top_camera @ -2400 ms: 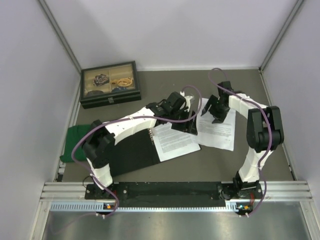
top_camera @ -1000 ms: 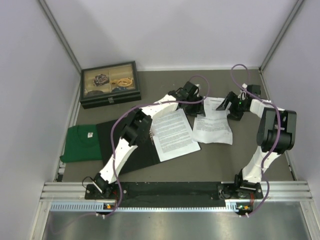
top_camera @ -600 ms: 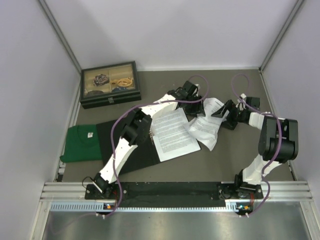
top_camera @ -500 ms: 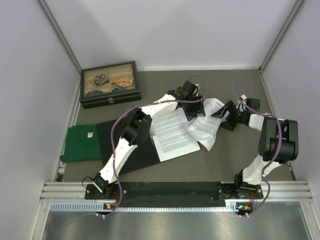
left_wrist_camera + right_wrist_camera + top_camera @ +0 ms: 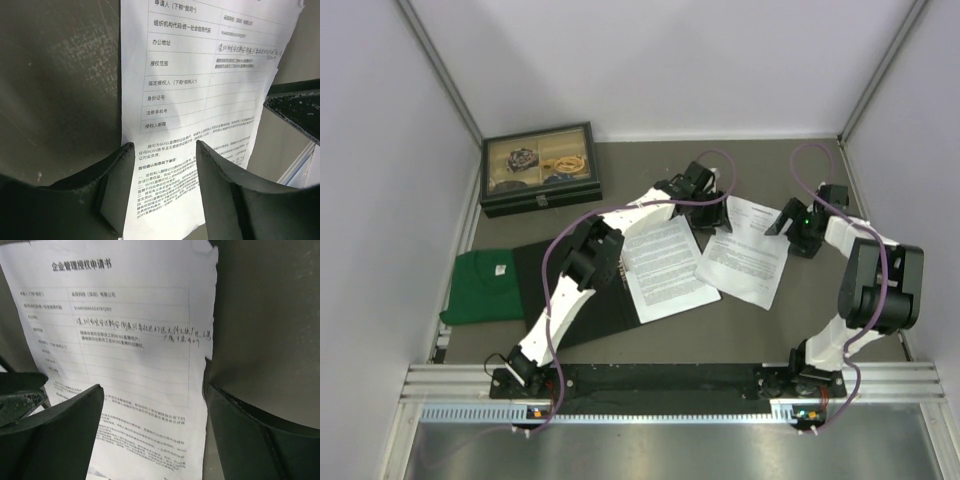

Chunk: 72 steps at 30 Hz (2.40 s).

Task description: Put the files into the folder

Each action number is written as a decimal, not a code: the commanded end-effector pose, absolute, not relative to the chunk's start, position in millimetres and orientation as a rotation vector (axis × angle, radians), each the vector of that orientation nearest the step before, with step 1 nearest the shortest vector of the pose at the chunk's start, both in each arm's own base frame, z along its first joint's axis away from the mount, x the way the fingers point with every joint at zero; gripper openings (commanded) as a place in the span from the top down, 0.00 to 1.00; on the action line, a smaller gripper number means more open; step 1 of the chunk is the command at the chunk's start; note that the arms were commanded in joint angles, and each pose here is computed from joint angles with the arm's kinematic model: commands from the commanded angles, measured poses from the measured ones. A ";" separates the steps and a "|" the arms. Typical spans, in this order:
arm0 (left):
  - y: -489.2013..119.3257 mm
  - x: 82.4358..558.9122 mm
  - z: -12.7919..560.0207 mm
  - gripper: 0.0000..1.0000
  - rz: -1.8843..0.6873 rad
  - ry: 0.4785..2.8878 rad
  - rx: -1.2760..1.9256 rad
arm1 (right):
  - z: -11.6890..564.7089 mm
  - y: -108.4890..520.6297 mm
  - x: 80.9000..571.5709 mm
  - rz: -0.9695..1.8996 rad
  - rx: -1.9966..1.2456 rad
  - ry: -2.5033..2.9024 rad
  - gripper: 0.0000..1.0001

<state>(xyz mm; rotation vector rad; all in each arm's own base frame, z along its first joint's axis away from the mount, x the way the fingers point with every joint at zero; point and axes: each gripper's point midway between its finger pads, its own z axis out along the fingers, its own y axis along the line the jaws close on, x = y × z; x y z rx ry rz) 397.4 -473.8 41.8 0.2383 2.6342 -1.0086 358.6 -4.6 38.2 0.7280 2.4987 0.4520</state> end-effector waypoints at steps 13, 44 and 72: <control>-456.2 372.7 -34.6 0.42 -0.910 2.851 0.184 | 19.9 -7.6 379.1 0.511 0.667 2.536 0.16; -459.6 371.9 -34.6 0.41 -0.933 2.853 0.217 | 9.8 -27.1 371.7 0.381 0.737 2.508 0.80; -265.8 373.4 266.1 0.22 -0.736 2.318 0.133 | 304.5 120.9 348.2 0.174 -0.120 2.136 1.00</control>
